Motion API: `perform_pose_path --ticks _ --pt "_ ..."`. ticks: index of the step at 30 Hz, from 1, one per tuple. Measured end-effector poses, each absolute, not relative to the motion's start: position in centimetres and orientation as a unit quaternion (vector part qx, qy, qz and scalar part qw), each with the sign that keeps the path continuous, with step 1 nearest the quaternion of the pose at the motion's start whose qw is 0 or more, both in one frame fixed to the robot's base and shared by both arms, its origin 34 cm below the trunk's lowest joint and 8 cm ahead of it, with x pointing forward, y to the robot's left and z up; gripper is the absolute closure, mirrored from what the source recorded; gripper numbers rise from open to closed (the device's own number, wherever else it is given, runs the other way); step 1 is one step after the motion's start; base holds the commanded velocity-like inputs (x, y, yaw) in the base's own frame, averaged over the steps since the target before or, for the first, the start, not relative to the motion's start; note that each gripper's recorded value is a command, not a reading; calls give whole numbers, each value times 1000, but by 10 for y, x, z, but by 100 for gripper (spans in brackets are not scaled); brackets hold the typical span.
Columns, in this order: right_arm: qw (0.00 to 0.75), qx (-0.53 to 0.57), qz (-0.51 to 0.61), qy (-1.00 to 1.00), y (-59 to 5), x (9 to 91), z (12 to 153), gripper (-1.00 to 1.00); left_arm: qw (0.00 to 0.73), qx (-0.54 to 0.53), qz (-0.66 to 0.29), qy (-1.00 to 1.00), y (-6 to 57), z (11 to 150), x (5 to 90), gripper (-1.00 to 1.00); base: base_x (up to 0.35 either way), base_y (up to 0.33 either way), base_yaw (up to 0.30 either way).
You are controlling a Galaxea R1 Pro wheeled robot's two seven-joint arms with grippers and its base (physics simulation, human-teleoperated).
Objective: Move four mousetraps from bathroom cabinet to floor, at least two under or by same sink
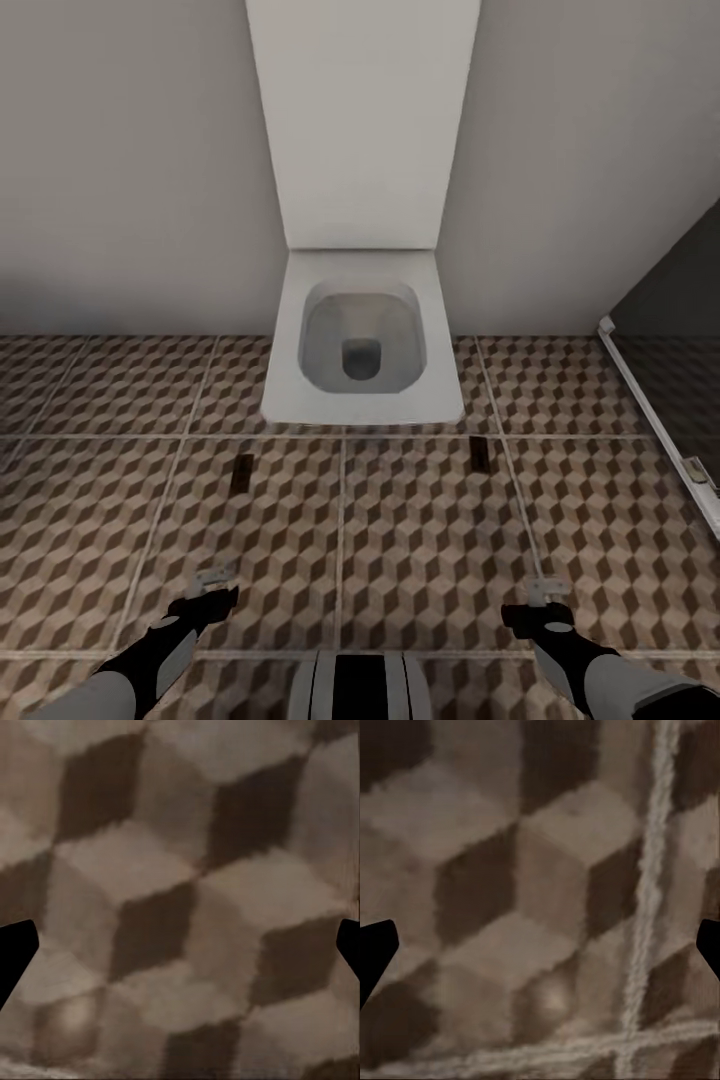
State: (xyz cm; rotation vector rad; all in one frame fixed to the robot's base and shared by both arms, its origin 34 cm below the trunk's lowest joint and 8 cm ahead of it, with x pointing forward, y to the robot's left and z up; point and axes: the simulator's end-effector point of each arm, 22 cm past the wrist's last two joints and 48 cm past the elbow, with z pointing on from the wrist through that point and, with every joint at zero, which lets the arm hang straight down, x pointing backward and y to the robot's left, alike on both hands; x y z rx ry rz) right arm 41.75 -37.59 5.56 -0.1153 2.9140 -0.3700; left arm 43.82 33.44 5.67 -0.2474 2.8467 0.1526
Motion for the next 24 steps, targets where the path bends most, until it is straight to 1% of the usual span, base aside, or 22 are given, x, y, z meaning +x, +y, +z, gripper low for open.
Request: perform_pose_path --ticks 13,18,24 --pt "94 -39 -125 987 -376 415 55 -100 141 -85 53 985 334 57 439 -100 -333 0 0" --pt "94 -39 -125 987 -376 414 55 -100 142 -85 54 985 334 57 439 -100 -137 0 0" --pt "93 -39 -125 987 -376 414 55 -100 142 -85 55 985 334 57 439 -100 -50 0 0"
